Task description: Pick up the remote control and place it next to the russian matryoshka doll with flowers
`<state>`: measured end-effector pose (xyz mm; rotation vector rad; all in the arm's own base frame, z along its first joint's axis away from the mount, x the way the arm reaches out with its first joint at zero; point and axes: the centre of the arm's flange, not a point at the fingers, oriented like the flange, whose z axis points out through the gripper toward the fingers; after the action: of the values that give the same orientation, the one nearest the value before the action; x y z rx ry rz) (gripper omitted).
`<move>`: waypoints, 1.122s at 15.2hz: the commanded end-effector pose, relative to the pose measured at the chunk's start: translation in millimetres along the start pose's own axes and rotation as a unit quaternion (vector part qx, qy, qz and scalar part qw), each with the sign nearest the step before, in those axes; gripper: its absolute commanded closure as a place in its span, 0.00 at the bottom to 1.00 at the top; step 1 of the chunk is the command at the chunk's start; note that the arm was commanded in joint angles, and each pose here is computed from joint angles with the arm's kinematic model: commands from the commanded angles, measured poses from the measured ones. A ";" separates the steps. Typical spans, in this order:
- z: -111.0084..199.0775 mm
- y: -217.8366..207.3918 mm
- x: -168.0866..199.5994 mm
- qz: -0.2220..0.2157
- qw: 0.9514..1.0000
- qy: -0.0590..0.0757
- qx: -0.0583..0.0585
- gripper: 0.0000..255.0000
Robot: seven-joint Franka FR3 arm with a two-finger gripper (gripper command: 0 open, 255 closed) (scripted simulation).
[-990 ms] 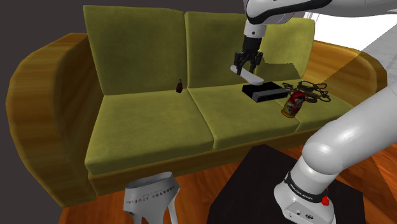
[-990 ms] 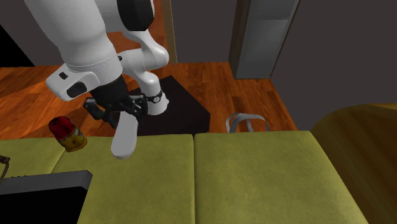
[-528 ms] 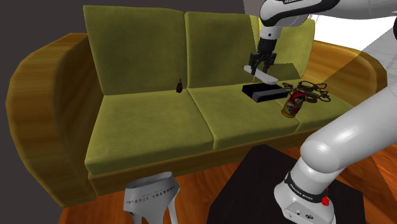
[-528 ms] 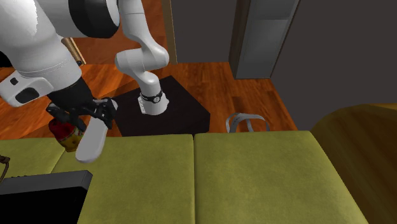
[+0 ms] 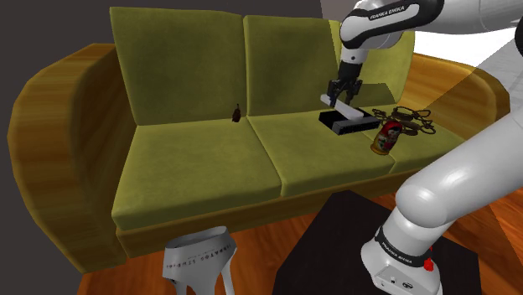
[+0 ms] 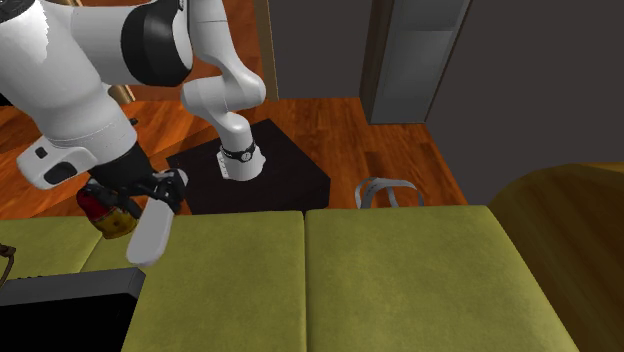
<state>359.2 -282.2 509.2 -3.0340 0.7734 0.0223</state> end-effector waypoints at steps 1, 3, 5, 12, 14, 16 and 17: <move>10.6 0.4 -0.2 0.000 1.000 0.000 0.000 1.00; 21.2 0.5 -0.1 0.000 1.000 0.000 0.000 1.00; 31.7 0.6 0.1 0.000 1.000 0.000 0.000 1.00; 68.7 0.8 0.7 0.000 1.000 0.000 0.000 1.00; 79.2 0.9 0.9 0.000 1.000 0.000 0.000 1.00; 89.8 1.0 1.1 0.000 1.000 0.000 0.000 1.00; 95.1 1.0 1.2 0.000 1.000 0.000 0.000 1.00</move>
<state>359.1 -282.0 418.8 -3.0340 0.7733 0.0226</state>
